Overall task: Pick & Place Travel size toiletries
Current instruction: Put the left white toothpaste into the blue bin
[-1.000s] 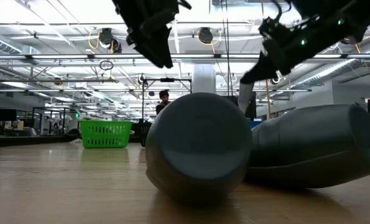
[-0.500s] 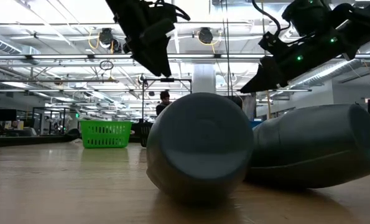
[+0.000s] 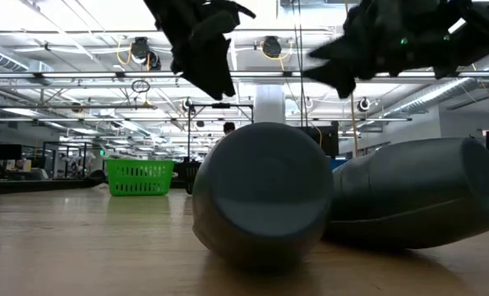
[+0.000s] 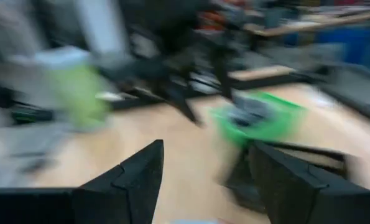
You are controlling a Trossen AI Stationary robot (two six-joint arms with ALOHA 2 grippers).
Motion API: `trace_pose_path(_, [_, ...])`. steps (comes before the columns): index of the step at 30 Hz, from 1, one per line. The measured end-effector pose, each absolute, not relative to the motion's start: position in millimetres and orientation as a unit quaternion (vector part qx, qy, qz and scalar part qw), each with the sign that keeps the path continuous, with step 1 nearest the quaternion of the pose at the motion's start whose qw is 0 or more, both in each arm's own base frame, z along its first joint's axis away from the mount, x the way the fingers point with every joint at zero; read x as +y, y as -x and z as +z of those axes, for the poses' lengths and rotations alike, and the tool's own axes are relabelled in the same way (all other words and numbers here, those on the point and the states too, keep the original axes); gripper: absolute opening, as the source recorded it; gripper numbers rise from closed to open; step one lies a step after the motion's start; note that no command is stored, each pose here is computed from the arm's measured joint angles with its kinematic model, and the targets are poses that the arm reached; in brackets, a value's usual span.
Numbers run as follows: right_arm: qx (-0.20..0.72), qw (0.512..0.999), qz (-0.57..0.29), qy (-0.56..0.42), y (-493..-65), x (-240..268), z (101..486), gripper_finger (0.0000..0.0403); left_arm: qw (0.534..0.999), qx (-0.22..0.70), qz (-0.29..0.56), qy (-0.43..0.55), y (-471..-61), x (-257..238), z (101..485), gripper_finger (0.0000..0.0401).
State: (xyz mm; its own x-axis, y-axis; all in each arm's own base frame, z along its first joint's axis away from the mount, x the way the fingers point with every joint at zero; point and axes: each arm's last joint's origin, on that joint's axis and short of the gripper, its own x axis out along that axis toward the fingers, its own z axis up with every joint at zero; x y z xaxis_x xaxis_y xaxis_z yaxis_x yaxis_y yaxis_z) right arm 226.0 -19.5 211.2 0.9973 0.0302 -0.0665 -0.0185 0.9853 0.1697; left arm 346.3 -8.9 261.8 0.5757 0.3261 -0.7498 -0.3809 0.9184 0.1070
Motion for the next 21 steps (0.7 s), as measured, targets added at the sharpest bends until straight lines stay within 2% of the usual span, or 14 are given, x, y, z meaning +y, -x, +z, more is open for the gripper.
trace_pose_path(4, [-0.029,0.983,0.135,-0.121,-224.9,-12.9,226.7,0.0226,0.912,0.386,0.133,0.047,-357.1,-13.2,263.9,0.0237])
trace_pose_path(8, [-0.065,0.968,0.207,-0.123,-222.2,-7.9,236.6,0.0227,0.942,0.326,0.050,0.062,-372.7,-20.2,259.7,0.0237])
trace_pose_path(12, [-0.059,0.964,0.232,-0.117,-222.4,0.7,235.5,0.0228,0.938,0.337,0.003,0.078,-382.9,-31.0,238.7,0.0237])
trace_pose_path(21, [-0.036,0.963,0.252,-0.083,-223.1,14.4,229.6,0.0228,0.905,0.412,-0.002,0.103,-395.6,-57.4,185.1,0.0237])
